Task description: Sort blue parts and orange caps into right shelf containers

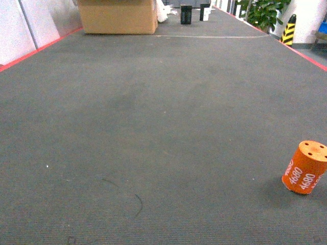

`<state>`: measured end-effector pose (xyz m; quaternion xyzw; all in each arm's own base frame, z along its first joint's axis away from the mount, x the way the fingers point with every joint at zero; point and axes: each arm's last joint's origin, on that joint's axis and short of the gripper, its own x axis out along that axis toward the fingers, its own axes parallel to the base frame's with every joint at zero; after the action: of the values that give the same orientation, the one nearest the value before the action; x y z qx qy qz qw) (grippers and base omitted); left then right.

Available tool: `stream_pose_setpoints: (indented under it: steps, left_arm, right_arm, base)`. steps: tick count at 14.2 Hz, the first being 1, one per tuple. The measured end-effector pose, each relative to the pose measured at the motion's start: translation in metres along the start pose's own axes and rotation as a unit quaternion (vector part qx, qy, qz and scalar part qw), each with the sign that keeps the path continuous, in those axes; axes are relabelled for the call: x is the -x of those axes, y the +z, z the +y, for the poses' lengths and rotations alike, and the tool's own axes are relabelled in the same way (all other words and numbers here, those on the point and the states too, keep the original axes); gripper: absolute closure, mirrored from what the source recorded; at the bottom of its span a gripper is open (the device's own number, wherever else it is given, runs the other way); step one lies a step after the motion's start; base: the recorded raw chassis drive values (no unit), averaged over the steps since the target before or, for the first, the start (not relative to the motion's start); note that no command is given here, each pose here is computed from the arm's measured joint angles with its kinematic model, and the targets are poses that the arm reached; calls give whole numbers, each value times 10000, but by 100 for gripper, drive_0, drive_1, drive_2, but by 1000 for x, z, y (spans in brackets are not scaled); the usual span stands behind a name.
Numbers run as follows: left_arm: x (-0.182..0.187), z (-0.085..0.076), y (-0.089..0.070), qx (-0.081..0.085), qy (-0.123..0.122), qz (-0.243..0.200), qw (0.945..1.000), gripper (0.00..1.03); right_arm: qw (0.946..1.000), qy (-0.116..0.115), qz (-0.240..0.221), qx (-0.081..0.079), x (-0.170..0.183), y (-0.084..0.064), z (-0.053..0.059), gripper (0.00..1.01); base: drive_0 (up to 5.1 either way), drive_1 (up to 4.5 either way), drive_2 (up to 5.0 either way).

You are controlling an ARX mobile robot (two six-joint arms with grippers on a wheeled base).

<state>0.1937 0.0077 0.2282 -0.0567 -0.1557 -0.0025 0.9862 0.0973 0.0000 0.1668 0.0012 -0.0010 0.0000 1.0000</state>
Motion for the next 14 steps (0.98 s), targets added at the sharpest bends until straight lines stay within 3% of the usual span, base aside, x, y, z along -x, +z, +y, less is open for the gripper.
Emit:
stream_pose_setpoints:
  steps: [2,5,12,13,14]
  left_arm:
    - [16,-6,5,34,36,-24,10000,43]
    - [37,-17,13,-77,32,-223,9997,43]
    - [44,-23,17,-122,65,-313,9994,43]
    - [46,-24,17,-136,106,-350,9992,43]
    - [51,-24,12,-197,304,-247,9990,43]
  right_arm:
    - [10000,2,0,0,0,0,0,3]
    - [10000,0,0,0,0,0,0,3]
    - [10000,0,2,0,0,0,0,3]
    - [10000,0,2,0,0,0,0,3]
    - [10000,0,0,0,0,0,0,3]
  base:
    - [0,0,0]
    - [0,0,0]
    - [0,0,0]
    - [0,0,0]
    - [0,0,0]
